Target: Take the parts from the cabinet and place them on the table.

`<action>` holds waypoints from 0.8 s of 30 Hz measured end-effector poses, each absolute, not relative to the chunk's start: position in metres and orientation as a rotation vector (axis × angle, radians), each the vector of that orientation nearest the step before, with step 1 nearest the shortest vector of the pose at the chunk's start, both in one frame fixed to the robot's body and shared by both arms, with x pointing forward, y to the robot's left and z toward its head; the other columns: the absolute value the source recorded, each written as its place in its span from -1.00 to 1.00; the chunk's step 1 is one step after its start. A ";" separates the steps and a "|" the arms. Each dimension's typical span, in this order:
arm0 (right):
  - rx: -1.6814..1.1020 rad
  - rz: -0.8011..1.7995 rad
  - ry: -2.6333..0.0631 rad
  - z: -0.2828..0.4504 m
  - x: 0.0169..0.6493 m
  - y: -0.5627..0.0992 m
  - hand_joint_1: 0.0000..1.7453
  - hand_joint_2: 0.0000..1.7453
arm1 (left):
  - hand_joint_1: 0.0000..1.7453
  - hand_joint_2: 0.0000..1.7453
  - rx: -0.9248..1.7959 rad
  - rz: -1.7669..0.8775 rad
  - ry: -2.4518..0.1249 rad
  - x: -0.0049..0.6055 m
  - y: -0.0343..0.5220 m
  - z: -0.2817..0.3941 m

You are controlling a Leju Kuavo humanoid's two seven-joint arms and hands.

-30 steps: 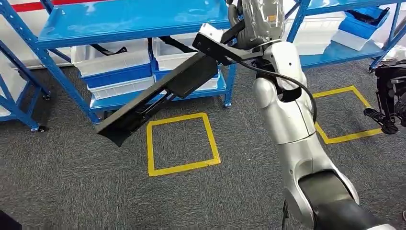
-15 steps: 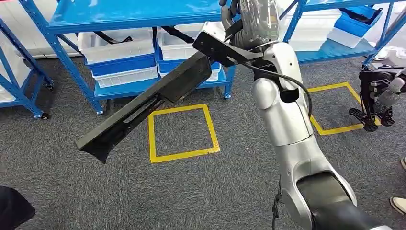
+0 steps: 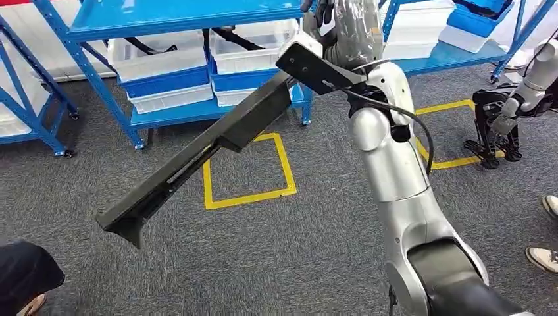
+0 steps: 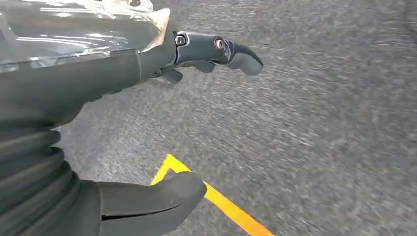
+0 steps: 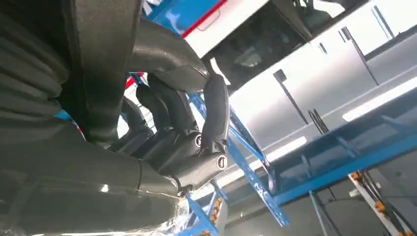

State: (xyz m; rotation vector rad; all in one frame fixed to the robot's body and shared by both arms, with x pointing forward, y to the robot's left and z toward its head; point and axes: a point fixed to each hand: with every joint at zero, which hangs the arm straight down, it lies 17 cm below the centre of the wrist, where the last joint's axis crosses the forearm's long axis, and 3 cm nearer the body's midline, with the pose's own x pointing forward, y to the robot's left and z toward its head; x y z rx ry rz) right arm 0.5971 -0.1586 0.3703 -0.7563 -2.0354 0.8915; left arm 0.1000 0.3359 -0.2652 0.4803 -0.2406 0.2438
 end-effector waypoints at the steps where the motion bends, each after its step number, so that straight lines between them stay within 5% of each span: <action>1: -0.754 0.888 -2.035 0.370 0.597 -0.159 0.78 1.00 | -1.00 1.00 0.480 0.244 -0.241 0.100 0.336 -0.265; 24: -0.772 0.724 -2.045 0.351 0.573 -0.219 0.78 1.00 | -1.00 1.00 0.483 0.182 -0.242 0.106 0.334 -0.264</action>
